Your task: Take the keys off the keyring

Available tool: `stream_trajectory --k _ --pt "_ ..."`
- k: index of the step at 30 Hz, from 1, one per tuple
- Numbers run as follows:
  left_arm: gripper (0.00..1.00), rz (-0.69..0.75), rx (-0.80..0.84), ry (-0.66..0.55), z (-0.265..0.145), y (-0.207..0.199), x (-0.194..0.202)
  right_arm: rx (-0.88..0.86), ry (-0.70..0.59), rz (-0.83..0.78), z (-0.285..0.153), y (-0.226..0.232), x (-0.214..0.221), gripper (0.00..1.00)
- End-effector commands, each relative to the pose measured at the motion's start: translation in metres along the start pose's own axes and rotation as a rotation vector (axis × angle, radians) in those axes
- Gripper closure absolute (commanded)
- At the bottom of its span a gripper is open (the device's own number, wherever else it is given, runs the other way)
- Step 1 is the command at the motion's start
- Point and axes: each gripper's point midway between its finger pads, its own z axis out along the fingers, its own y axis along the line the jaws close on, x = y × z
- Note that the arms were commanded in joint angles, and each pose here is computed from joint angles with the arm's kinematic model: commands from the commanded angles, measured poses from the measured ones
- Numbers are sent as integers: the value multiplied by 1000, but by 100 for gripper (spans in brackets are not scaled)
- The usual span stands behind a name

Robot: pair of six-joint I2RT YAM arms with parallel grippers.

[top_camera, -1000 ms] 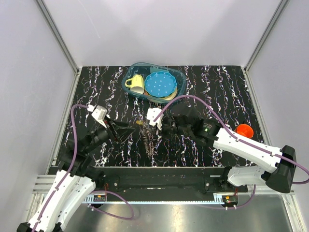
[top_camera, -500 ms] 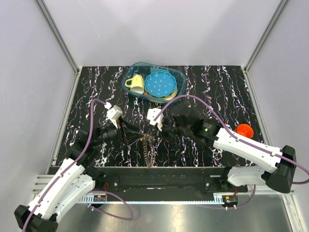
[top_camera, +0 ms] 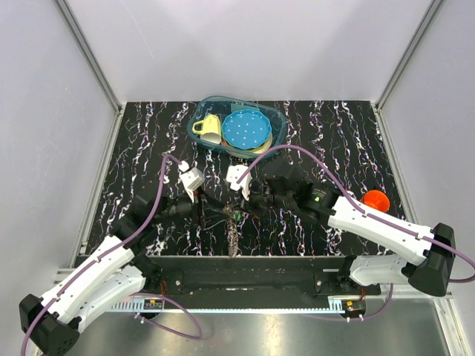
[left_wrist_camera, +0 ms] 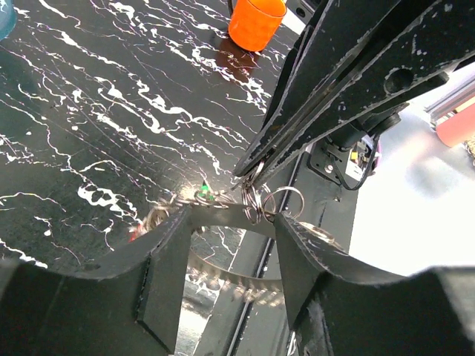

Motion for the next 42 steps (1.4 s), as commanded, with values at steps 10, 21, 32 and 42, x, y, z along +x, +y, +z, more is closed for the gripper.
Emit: stream_trajectory --k 10,21,32,42 --pt "67 112 -25 -91 4 -1 -34 -43 -133 -10 -17 9 -42 100" --pt "100 190 -83 -179 -11 1 -43 -57 -122 49 -22 9 -29 100" --pt "100 168 -115 -329 -24 -1 -55 -152 -145 165 -17 24 -24 100" --pt "47 202 -161 -96 -26 6 -36 -59 -151 25 -21 -1 -23 100"
